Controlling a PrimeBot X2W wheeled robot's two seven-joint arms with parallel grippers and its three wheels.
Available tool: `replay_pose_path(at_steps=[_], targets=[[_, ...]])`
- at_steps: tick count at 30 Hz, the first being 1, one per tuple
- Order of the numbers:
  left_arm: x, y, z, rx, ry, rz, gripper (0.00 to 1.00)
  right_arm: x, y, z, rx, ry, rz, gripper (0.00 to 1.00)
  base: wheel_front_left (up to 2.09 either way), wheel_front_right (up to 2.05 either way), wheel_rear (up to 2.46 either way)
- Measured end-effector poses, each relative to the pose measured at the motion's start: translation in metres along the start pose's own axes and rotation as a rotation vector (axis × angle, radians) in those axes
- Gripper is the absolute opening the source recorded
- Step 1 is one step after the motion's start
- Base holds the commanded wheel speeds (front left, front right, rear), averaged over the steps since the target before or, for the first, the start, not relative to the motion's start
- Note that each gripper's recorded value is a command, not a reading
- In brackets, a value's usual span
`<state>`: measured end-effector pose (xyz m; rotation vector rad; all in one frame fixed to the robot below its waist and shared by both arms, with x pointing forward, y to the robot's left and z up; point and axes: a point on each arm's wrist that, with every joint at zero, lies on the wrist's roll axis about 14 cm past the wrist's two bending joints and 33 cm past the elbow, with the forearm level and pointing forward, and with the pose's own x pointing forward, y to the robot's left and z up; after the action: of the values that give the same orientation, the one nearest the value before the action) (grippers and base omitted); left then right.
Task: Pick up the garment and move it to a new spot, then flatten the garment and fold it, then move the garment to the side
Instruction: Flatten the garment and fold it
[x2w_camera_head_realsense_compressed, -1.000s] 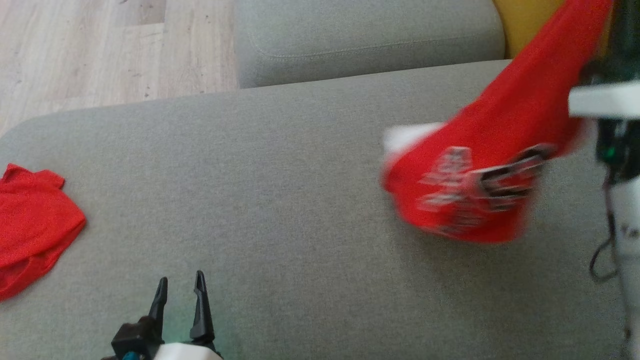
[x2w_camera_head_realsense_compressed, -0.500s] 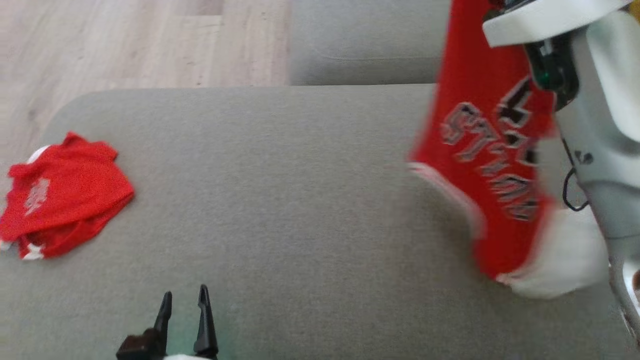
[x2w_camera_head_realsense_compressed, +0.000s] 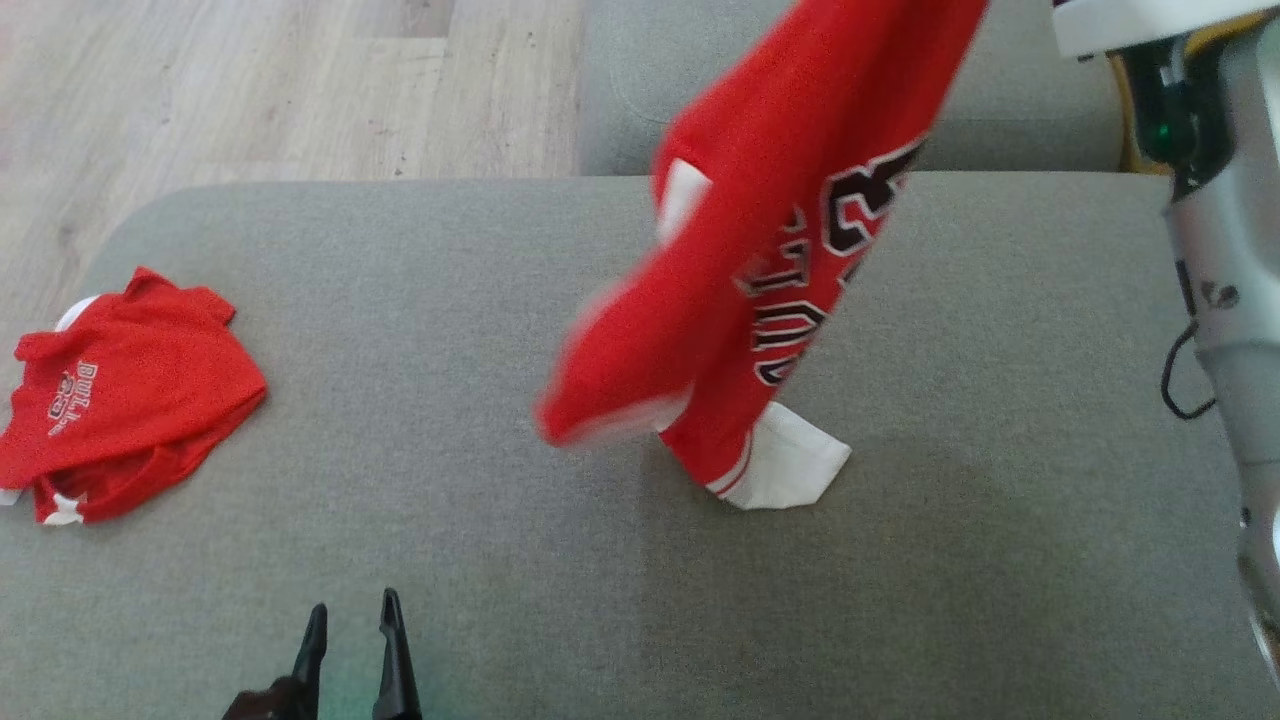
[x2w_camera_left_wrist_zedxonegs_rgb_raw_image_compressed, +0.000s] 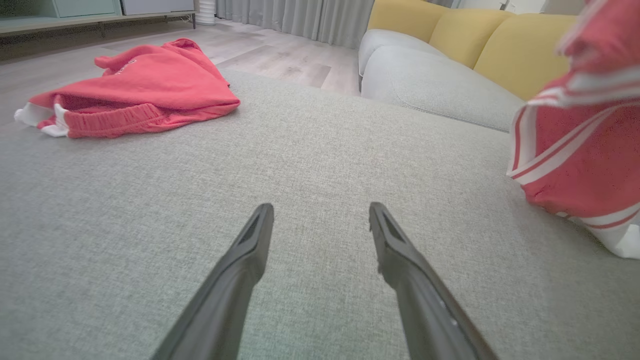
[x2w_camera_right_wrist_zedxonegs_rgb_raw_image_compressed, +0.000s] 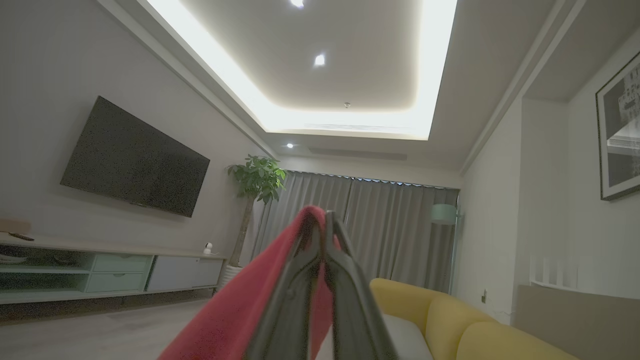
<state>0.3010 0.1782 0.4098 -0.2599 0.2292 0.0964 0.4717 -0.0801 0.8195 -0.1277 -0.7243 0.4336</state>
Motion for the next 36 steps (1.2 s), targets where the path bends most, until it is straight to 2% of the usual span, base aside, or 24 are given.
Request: replay_pose_path(at_steps=[7, 12, 13, 14, 15, 16, 21, 25, 28, 33, 36], targets=[[0.002, -0.004, -0.003, 0.003, 0.013, -0.013, 1.00, -0.019, -0.008, -0.052, -0.021, 0.150, -0.019, 0.00, 0.00, 0.00, 0.00], [0.002, -0.008, -0.008, 0.003, 0.029, -0.025, 1.00, -0.055, -0.042, -0.122, -0.110, 0.392, -0.070, 0.00, 0.00, 0.00, 0.00], [0.003, -0.009, -0.009, 0.004, 0.035, -0.027, 1.00, -0.076, -0.057, -0.149, -0.120, 0.486, -0.107, 0.00, 0.00, 0.00, 0.00], [0.004, -0.009, -0.009, 0.005, 0.037, -0.029, 1.00, -0.086, -0.064, -0.162, -0.121, 0.531, -0.125, 0.04, 0.00, 0.00, 0.00], [0.006, -0.010, -0.009, 0.007, 0.039, -0.030, 1.00, -0.095, -0.071, -0.173, -0.120, 0.571, -0.145, 0.61, 0.00, 0.00, 0.00], [0.008, -0.010, -0.008, 0.010, 0.038, -0.030, 1.00, -0.104, -0.078, -0.183, -0.119, 0.609, -0.169, 1.00, 0.00, 0.00, 0.00], [0.014, -0.009, -0.006, 0.011, 0.037, -0.025, 1.00, -0.139, -0.089, -0.217, -0.097, 0.731, -0.224, 1.00, 0.00, 0.00, 0.00], [0.017, -0.016, -0.007, 0.016, 0.043, -0.048, 1.00, -0.166, -0.060, -0.229, -0.040, 0.752, -0.204, 1.00, 0.00, 0.00, 0.00], [0.020, -0.024, -0.007, 0.021, 0.044, -0.076, 1.00, -0.192, -0.022, -0.235, 0.023, 0.768, -0.151, 1.00, 0.00, 0.00, 0.00], [0.024, -0.041, -0.009, 0.030, 0.050, -0.129, 1.00, -0.247, 0.067, -0.241, 0.201, 0.828, -0.021, 1.00, 0.00, 0.00, 0.00], [0.025, -0.047, -0.010, 0.029, 0.055, -0.148, 1.00, -0.281, 0.106, -0.240, 0.303, 0.880, 0.030, 1.00, 0.00, 0.00, 0.00]])
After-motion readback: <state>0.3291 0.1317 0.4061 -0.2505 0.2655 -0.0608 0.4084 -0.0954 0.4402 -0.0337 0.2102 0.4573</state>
